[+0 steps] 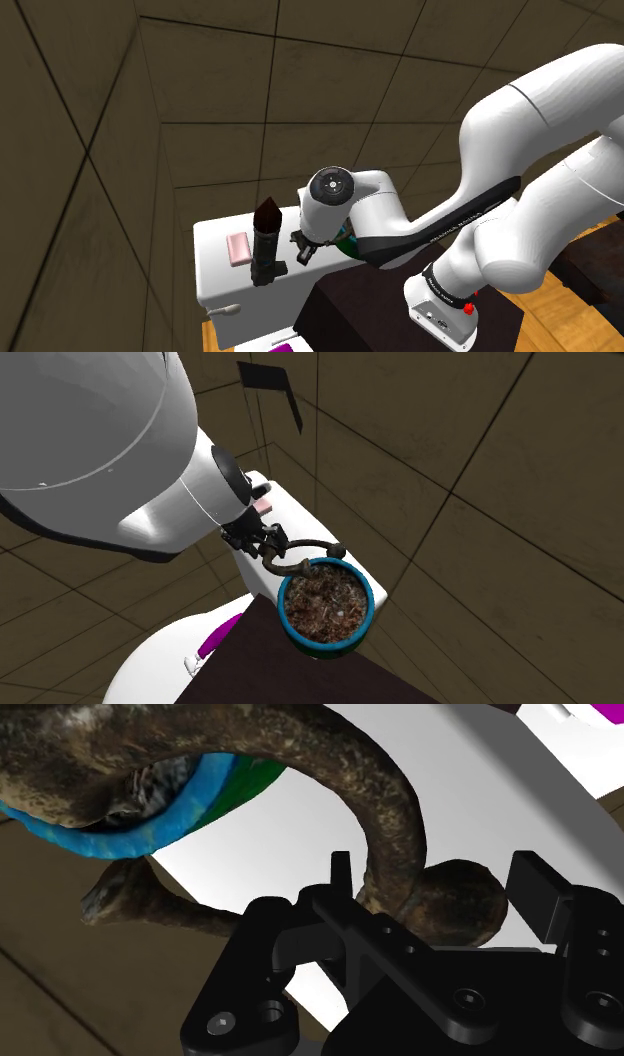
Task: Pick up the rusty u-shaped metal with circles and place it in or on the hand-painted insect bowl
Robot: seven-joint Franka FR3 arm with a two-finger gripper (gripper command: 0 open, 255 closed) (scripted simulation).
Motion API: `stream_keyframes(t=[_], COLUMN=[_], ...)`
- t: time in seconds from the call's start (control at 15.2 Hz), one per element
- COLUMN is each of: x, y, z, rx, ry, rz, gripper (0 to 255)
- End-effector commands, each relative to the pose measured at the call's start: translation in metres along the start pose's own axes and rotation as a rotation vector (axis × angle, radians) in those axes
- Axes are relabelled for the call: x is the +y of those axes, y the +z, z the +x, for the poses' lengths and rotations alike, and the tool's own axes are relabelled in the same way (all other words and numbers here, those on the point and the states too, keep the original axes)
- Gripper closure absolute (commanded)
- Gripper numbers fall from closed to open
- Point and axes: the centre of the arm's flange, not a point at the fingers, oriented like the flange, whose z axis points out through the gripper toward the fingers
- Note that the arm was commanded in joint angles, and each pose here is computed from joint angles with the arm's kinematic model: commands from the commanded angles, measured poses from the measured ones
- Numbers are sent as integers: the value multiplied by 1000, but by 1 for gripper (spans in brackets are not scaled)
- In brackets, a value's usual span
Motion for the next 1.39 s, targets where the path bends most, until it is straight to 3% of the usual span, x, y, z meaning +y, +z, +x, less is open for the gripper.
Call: stream_keyframes(t=[0.0, 1.32], x=[3, 36], y=[-10, -110], z=[0, 3], rx=[0, 0], ry=[0, 0], rz=[0, 0], gripper=[255, 255])
